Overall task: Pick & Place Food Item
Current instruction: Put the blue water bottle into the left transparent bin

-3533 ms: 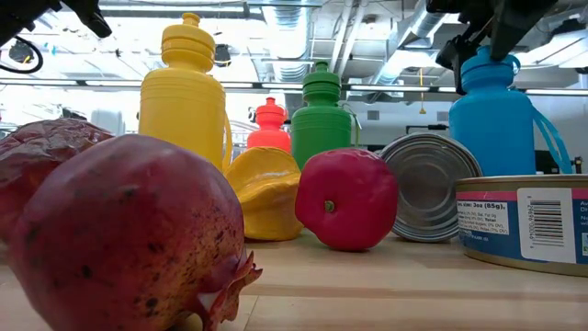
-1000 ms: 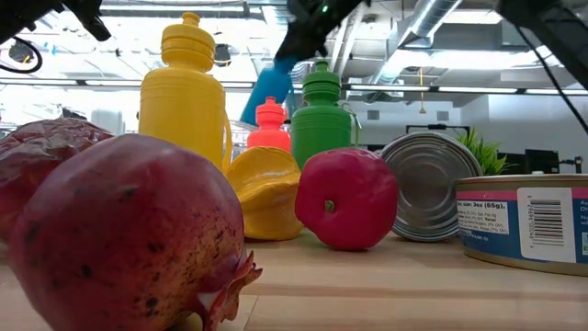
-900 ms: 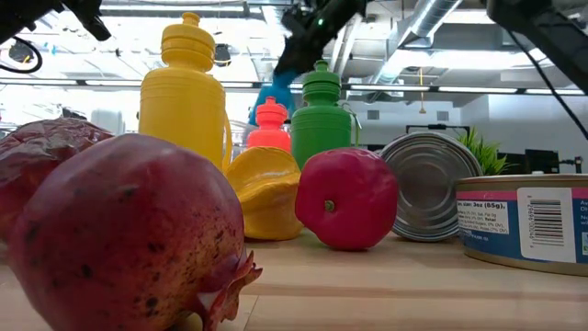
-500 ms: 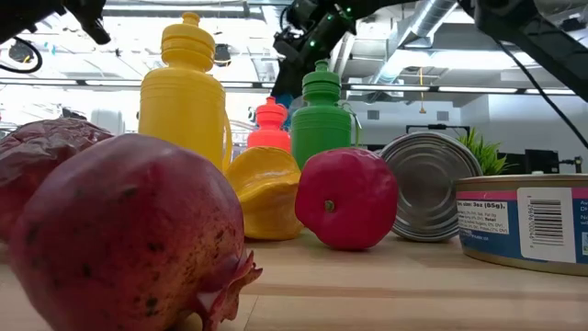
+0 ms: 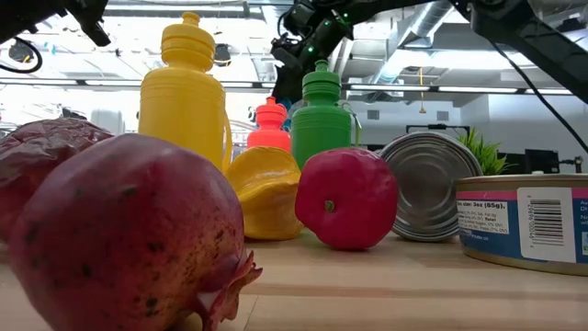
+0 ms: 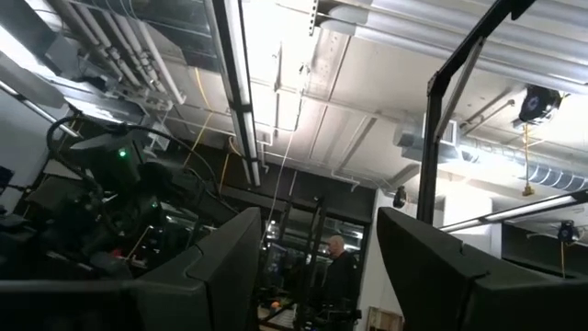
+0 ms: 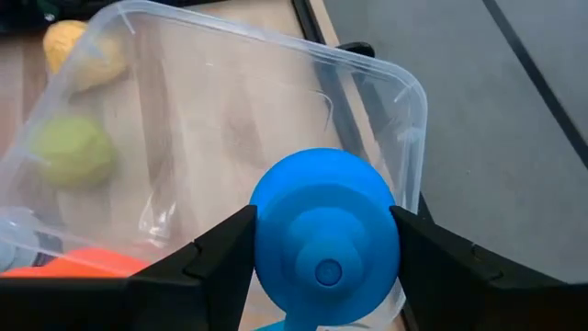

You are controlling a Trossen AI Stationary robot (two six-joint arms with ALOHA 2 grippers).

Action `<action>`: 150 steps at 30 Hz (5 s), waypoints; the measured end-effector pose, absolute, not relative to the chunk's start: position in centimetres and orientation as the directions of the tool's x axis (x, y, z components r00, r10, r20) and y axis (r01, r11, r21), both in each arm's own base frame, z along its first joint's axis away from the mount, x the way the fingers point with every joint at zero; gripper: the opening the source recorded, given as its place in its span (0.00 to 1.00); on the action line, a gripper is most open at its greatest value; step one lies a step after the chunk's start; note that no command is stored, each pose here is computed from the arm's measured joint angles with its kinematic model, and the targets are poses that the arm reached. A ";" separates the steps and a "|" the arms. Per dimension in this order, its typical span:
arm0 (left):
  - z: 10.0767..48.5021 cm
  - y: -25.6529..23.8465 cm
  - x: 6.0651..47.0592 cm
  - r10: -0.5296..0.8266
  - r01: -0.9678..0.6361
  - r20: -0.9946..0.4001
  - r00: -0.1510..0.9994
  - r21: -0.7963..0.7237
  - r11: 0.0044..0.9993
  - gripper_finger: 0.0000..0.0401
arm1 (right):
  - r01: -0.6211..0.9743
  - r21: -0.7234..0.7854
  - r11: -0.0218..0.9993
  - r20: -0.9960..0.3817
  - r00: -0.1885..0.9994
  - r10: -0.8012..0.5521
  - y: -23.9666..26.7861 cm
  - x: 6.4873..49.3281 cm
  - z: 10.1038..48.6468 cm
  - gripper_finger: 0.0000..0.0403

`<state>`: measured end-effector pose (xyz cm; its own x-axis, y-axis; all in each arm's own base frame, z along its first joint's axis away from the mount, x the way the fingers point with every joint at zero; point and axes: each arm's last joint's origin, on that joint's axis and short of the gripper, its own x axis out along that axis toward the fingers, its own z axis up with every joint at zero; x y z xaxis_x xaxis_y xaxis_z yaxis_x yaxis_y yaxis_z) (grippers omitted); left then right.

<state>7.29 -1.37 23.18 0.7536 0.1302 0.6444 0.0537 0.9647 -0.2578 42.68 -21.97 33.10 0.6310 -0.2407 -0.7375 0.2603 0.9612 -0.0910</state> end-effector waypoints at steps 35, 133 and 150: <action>23.1 -1.2 7.3 0.183 0.012 0.629 0.755 -0.293 0.956 0.52 | 0.259 -0.088 0.962 -0.766 0.600 -0.232 -23.0 43.4 30.9 0.57; 27.1 26.8 31.0 0.213 -0.263 -0.479 0.852 -0.040 0.964 0.76 | 0.082 0.125 0.989 -0.487 0.873 -0.011 -2.2 14.2 55.1 0.63; 25.9 26.8 31.3 0.209 -0.242 -0.529 0.823 0.007 0.970 0.66 | 0.077 0.118 0.990 -0.484 0.875 -0.011 -2.2 14.2 55.1 0.63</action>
<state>31.34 26.80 25.86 0.8225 0.2093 -0.5288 -0.2423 0.9702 0.0072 14.18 -2.16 55.14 0.8748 -0.0108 -0.4844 0.0774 0.9900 0.1177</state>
